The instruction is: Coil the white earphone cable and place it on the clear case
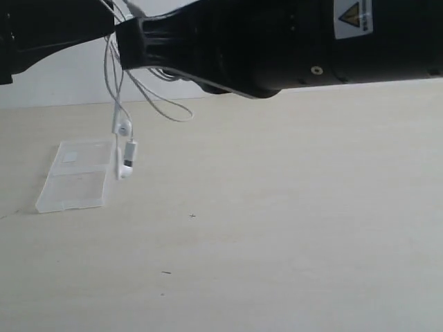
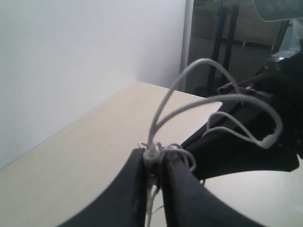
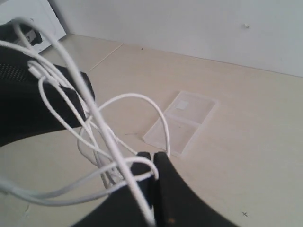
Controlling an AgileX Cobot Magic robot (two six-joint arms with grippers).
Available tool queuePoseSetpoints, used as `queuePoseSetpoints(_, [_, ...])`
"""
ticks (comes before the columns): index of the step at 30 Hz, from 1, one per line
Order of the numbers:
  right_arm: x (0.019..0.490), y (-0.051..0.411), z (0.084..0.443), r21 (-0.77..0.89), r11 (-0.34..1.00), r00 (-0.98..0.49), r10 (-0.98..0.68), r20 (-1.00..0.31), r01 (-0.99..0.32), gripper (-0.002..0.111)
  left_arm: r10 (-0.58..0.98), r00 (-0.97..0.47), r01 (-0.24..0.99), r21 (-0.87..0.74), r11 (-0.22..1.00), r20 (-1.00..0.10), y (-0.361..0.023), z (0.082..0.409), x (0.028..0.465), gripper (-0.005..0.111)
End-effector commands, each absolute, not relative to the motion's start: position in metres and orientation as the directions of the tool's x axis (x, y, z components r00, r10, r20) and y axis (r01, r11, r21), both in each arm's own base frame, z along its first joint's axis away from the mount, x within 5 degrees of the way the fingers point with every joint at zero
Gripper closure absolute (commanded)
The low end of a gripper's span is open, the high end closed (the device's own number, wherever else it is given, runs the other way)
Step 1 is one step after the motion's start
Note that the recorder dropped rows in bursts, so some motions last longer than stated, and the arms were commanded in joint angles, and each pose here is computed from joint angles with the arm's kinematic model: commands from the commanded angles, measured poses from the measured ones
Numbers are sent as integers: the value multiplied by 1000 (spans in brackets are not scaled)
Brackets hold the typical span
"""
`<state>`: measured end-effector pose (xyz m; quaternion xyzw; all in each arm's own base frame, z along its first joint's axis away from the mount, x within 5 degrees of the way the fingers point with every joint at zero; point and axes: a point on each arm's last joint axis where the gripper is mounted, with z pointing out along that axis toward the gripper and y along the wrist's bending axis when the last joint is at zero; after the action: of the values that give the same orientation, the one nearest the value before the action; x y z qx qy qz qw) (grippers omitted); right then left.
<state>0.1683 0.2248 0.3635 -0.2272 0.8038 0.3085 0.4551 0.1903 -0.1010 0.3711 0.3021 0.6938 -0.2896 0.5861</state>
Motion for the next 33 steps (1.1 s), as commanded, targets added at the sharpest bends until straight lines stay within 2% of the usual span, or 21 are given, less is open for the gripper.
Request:
queuePoseSetpoints(1, [168, 226, 365, 282, 692, -458, -78, -886, -664, 108, 61, -131, 766, -63, 640, -989, -102, 374, 188, 107])
queuePoseSetpoints(17, [163, 230, 364, 305, 648, -474, -99, -875, -698, 108, 39, -137, 766, -81, 638, -990, -102, 375, 188, 107])
queuePoseSetpoints(33, [162, 230, 363, 257, 632, -441, -151, -885, -731, 108, 18, -143, 770, -100, 630, -990, -103, 376, 187, 107])
